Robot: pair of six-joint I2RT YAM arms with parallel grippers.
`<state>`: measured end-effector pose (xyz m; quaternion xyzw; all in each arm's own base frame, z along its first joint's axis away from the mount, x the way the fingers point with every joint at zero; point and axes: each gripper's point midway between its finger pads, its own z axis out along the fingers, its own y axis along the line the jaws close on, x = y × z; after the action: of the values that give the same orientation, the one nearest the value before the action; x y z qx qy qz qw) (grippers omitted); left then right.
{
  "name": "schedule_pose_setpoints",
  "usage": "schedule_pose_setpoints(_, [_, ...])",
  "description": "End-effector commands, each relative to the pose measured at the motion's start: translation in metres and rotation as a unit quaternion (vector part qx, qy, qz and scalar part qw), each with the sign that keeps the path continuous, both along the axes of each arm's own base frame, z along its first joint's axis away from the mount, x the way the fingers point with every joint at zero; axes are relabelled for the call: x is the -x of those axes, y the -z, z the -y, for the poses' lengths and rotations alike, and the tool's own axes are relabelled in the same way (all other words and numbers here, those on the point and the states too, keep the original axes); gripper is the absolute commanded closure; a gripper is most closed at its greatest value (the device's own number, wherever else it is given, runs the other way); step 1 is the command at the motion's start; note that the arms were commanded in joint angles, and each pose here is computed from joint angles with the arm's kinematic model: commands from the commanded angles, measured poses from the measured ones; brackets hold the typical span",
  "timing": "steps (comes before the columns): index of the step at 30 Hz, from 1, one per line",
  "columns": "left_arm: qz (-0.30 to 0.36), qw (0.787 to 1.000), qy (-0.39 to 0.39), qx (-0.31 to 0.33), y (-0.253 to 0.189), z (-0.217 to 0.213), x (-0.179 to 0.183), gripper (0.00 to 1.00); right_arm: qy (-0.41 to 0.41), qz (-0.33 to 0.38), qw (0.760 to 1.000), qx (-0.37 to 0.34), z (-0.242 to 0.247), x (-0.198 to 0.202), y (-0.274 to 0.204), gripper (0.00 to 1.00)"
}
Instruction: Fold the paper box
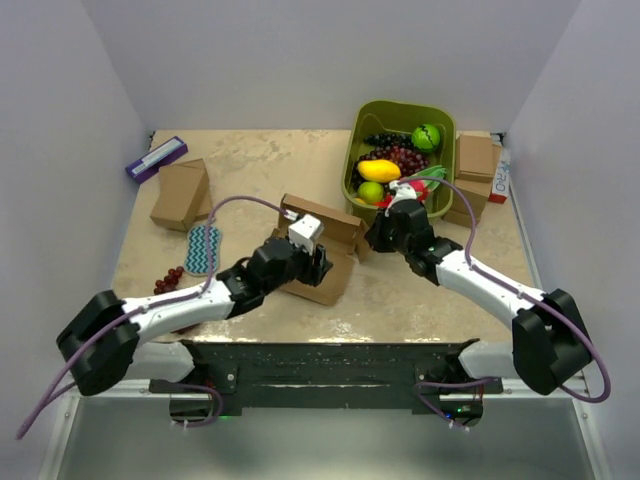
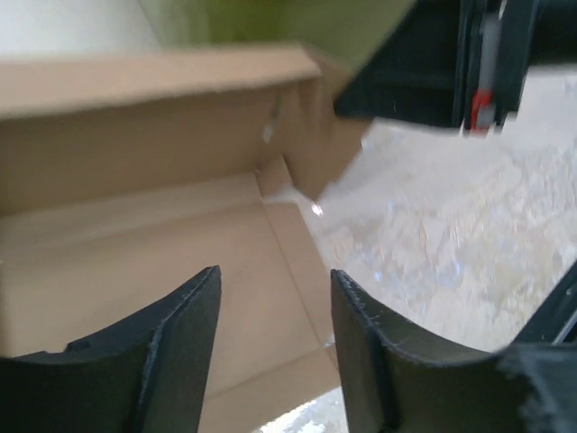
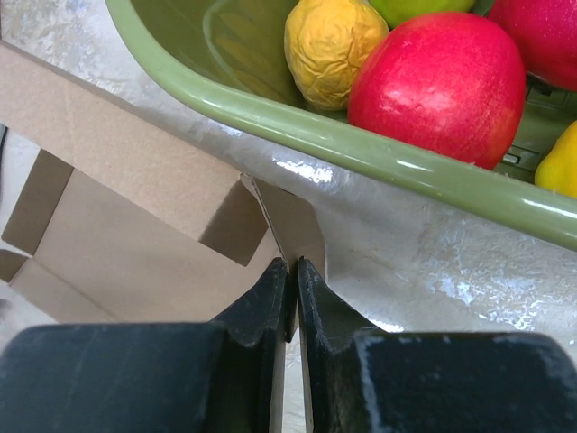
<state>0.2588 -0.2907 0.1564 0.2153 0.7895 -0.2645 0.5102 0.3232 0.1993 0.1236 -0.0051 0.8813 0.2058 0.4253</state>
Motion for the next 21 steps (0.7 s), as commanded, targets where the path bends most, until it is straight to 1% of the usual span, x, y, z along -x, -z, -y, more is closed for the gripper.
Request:
schedule_pose_setpoints(1, [-0.027, 0.997, 0.031, 0.067, 0.017, 0.028, 0.012, 0.46, -0.001, 0.019, 1.000, 0.004, -0.004, -0.011, -0.020, 0.89])
schedule_pose_setpoints(4, [-0.046, 0.996, 0.037, 0.069, 0.043, 0.031, 0.018, 0.48, -0.001, 0.019, 1.000, 0.003, -0.004, -0.012, -0.021, 0.89])
schedule_pose_setpoints(8, [-0.079, 0.994, 0.055, 0.054, 0.089, 0.033, 0.028, 0.49, -0.004, 0.015, 1.000, 0.002, -0.007, -0.014, -0.019, 0.89])
schedule_pose_setpoints(11, [-0.097, 0.992, 0.066, 0.047, 0.110, 0.034, 0.036, 0.50, -0.007, 0.011, 1.000, 0.001, -0.010, -0.015, -0.018, 0.90])
schedule_pose_setpoints(17, [-0.122, 0.990, 0.068, 0.020, 0.145, 0.029, 0.043, 0.50, -0.009, 0.014, 1.000, -0.008, -0.014, -0.019, -0.026, 0.90])
schedule_pose_setpoints(21, [-0.134, 0.988, 0.075, 0.020, 0.156, 0.031, 0.047, 0.50, -0.013, 0.010, 1.000, -0.015, -0.019, -0.020, -0.029, 0.90])
